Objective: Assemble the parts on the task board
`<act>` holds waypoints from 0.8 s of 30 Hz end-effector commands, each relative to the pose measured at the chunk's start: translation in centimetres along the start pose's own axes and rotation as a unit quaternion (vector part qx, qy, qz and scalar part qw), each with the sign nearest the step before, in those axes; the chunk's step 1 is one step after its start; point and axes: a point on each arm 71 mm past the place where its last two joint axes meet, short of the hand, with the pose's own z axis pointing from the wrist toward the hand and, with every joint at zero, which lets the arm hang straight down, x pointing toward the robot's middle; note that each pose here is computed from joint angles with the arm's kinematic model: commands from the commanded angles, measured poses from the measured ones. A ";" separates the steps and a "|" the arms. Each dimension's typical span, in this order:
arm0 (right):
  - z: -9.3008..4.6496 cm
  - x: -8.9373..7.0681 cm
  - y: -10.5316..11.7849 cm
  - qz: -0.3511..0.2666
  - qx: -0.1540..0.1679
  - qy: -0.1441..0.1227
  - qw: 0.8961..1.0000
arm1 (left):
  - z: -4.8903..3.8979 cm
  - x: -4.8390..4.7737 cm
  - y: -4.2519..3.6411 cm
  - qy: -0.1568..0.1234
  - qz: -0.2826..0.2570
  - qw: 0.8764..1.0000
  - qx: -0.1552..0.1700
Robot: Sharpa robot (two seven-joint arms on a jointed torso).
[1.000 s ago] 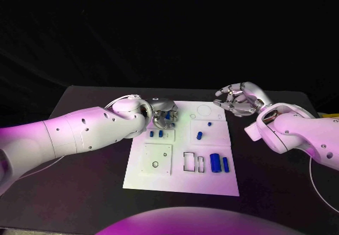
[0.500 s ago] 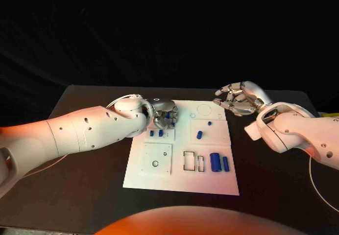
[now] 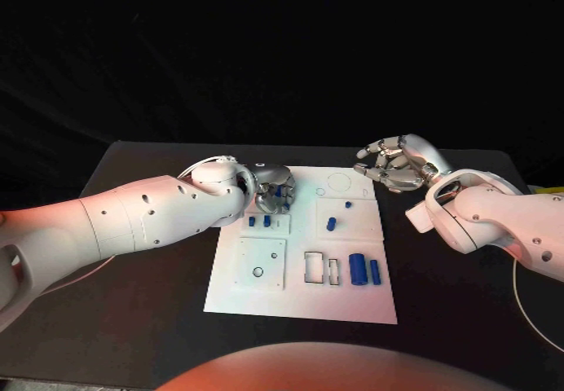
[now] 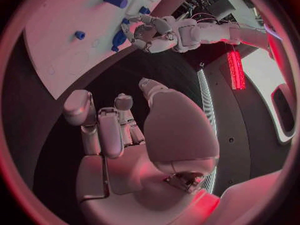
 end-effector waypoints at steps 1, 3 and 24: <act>0.0 0.2 0.1 -0.001 -0.003 0.008 1.000 | 0.11 0.38 0.04 0.013 -0.004 1.000 -0.003; 0.0 0.2 0.1 -0.001 -0.003 0.008 1.000 | 0.14 0.41 0.03 0.014 -0.004 1.000 -0.004; 0.0 0.2 0.2 -0.001 -0.004 0.008 1.000 | -0.52 -0.17 -0.11 -0.025 -0.042 0.999 0.010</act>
